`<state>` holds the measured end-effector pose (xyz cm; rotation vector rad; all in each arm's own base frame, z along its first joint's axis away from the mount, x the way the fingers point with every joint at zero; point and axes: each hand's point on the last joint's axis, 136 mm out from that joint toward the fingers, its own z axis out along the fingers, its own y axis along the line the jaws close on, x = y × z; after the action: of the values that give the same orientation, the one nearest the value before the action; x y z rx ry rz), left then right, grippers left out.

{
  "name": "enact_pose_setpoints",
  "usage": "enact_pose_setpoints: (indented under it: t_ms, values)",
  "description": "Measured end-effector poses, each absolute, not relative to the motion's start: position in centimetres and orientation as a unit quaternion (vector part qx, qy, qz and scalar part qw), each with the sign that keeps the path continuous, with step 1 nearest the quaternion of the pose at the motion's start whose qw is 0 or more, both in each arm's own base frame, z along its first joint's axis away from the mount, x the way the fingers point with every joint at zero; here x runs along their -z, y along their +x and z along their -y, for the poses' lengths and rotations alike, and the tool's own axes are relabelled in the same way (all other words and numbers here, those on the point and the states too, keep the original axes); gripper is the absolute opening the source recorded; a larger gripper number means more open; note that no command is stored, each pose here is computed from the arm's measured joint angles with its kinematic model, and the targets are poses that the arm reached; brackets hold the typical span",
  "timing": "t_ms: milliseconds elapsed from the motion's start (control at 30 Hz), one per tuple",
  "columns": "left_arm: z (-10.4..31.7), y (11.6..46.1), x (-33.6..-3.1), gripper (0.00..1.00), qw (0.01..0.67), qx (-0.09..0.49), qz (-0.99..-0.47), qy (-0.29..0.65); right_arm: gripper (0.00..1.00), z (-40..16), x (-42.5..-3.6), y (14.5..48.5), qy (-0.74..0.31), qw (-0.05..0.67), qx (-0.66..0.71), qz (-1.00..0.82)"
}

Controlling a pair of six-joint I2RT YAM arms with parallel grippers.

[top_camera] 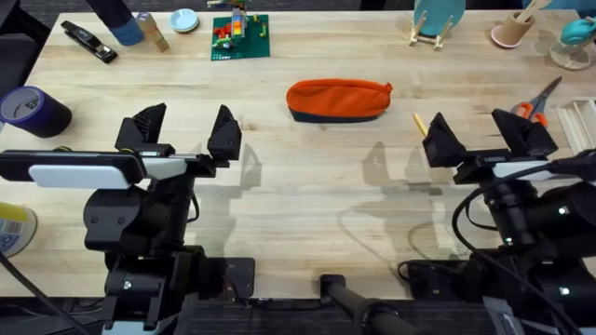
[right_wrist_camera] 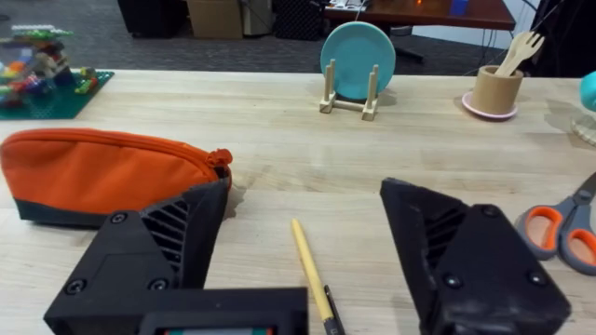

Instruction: Unzip the bag, pick up the pens from the table one at a time and place them inside, then zip the bag closed.

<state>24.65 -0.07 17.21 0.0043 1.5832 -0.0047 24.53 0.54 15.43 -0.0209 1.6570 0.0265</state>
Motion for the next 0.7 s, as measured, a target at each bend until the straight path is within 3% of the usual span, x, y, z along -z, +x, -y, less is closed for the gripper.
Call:
enact_pose_setpoints:
  t_ms: [700]
  values:
    - [-0.20,24.65,-17.25,0.992,0.703,-0.011,-0.711,0.005,0.996,-0.05,-16.08,24.59,0.000,0.686,-0.001,-0.728]
